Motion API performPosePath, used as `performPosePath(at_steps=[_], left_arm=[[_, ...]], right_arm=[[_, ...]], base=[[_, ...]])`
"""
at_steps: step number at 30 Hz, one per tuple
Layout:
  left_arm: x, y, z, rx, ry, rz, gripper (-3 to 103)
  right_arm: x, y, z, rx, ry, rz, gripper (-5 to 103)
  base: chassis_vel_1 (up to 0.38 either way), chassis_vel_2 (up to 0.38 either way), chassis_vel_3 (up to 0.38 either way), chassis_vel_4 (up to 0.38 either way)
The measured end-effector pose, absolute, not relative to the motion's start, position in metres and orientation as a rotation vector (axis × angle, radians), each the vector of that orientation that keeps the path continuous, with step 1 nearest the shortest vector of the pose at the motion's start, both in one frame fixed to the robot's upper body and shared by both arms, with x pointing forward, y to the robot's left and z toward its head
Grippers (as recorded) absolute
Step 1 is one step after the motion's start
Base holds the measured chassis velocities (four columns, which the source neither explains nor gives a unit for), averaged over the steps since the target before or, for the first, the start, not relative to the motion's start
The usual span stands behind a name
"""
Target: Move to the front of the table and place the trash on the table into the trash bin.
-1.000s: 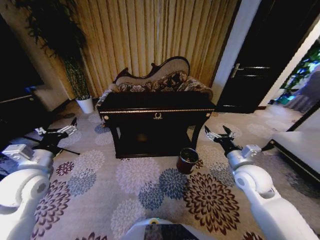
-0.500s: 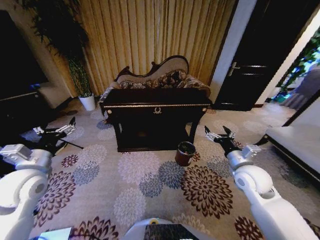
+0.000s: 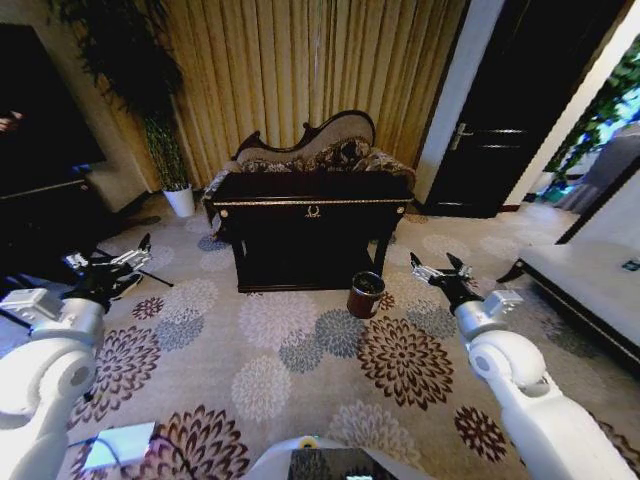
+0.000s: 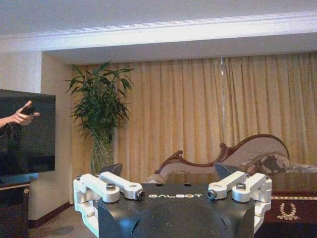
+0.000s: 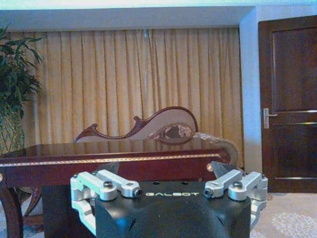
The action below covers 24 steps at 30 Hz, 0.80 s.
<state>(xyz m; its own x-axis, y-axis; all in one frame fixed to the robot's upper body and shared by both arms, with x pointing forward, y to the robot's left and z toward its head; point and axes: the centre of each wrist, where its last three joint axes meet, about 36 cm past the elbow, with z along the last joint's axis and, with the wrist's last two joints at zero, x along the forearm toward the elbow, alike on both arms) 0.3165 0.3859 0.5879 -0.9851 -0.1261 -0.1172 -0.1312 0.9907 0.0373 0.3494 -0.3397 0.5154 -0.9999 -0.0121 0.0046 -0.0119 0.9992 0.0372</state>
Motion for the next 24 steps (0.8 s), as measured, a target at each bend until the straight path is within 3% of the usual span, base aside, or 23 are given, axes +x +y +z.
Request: performPosePath(at_steps=[24], left_arm=[[0.303,0.386,0.576,-0.271,3.044,0.034,100]], right_arm=[[0.363,-0.321,0.516,0.086,-3.141,-0.085,100]], base=[[0.021,-0.022,-0.025,0.022]])
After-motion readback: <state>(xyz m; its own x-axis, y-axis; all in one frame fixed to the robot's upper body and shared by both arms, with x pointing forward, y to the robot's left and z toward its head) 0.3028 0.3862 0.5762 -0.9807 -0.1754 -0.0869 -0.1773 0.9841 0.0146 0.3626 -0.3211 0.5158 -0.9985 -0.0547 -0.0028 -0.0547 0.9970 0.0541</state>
